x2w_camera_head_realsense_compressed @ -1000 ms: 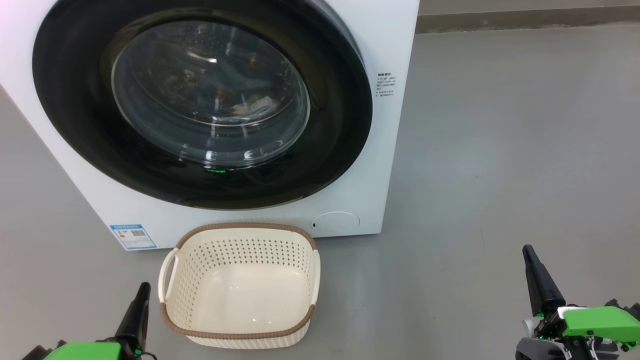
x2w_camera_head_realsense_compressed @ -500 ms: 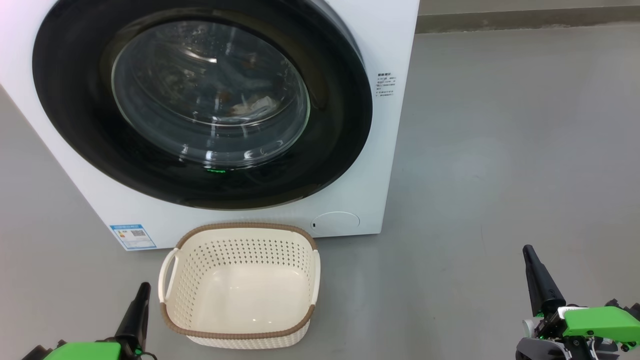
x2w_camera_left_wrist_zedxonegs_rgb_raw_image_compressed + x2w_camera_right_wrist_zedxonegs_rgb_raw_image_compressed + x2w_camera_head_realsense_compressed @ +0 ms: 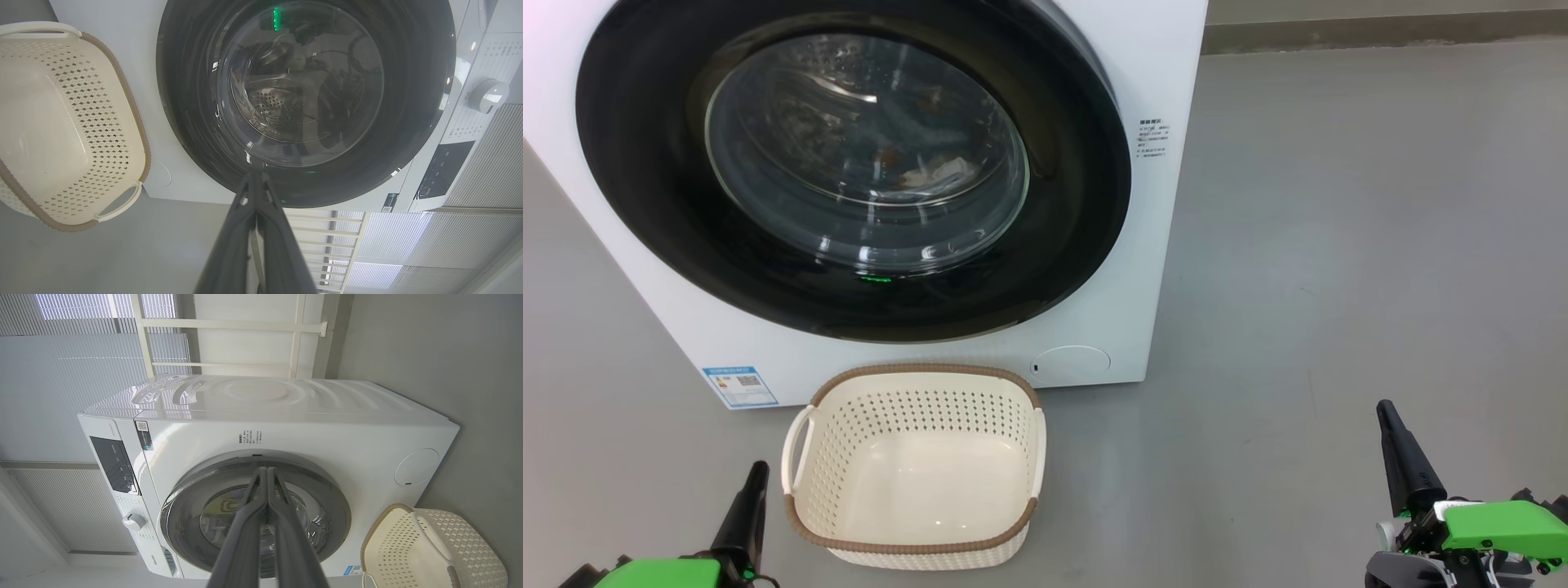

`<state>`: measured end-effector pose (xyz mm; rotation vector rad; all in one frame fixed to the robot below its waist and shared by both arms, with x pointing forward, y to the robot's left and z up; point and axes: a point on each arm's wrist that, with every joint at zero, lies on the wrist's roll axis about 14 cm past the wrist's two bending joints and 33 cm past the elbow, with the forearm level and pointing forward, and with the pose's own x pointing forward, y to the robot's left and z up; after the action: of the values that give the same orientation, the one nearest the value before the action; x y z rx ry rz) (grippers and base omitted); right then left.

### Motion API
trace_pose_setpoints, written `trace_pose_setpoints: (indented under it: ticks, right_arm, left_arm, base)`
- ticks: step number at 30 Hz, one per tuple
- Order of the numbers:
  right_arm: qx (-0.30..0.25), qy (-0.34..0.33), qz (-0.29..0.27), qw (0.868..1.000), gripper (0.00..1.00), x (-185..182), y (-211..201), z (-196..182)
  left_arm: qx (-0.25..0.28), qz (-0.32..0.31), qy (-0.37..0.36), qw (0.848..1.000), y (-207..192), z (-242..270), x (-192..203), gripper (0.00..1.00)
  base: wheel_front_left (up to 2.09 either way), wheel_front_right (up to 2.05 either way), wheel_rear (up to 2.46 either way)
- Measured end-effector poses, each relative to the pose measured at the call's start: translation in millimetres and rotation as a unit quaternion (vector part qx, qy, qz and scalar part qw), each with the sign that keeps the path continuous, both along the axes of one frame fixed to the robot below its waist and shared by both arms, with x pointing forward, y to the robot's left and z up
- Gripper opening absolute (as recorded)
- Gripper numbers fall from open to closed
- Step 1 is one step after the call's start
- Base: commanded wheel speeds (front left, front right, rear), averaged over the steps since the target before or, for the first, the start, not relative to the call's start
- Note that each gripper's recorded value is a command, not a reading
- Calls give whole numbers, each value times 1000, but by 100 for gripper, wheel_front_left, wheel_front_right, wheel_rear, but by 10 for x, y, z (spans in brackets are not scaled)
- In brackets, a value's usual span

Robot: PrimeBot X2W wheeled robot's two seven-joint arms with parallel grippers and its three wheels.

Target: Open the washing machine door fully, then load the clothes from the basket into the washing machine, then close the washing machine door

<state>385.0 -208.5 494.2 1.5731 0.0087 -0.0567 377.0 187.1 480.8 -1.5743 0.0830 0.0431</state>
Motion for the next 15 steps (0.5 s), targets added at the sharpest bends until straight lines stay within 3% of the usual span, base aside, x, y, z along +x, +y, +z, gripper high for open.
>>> trace_pose_setpoints:
  ticks: [15]
  right_arm:
    - [0,0,0,1000,0,0,0,0]
  left_arm:
    - [0,0,0,1000,0,0,0,0]
  base:
    - [0,0,0]
